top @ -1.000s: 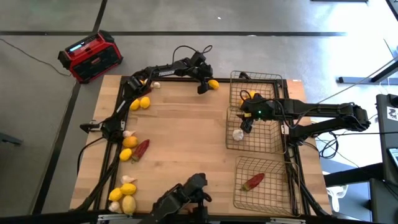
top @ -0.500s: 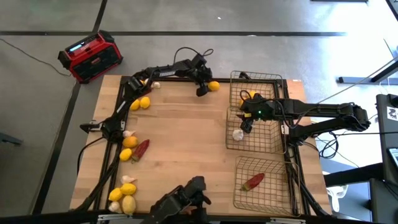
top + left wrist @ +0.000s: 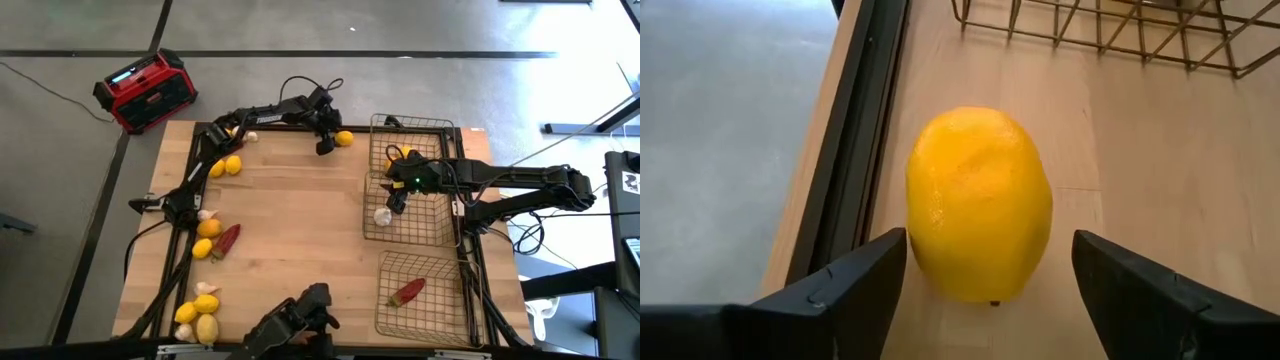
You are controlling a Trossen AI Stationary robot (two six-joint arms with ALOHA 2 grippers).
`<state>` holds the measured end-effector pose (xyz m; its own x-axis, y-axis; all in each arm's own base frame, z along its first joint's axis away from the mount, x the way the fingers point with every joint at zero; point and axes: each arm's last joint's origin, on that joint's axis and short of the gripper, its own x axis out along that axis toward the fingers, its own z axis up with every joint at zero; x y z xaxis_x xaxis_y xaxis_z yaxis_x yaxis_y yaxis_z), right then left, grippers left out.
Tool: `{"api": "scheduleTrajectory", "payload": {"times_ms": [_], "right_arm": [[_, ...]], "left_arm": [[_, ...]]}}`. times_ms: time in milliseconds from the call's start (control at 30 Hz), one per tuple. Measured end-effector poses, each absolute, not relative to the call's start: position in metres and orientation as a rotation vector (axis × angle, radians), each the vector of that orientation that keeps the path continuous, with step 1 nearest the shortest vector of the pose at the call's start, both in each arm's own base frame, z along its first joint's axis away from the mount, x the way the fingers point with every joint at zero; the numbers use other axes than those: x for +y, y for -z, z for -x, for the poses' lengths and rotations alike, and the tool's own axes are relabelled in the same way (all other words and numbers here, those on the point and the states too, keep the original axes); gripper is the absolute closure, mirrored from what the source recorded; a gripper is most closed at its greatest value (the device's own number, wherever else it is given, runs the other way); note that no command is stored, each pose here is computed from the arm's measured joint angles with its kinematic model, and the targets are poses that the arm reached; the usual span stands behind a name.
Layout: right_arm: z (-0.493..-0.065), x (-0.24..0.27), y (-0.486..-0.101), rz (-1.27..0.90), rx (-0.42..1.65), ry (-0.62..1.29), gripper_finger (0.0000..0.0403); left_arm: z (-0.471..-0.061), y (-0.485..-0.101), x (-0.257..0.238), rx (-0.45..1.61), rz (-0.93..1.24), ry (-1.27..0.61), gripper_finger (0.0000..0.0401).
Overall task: Sort produce into baskets
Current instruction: Put the yellow lemon into the top wire basket
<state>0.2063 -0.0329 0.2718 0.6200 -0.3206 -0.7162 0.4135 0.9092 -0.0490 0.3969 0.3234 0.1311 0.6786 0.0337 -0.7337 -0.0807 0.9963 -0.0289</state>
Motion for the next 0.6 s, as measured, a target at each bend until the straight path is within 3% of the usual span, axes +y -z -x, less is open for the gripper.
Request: {"api": "scheduleTrajectory", "payload": {"times_ms": [233,600], "right_arm": [[-0.2063,-0.0329,-0.2718,-0.124,0.798,0.422,0.0244],[-0.2063,-0.0329,-0.2718,-0.124,0.798,0.422,0.0244]], "left_arm": [[-0.3959,-0.1307,0.3238,0.825,0.085,-0.068,0.0141],[-0.3960,-0.1309,0.3238,0.822,0.069,-0.060,0.0262]]}}
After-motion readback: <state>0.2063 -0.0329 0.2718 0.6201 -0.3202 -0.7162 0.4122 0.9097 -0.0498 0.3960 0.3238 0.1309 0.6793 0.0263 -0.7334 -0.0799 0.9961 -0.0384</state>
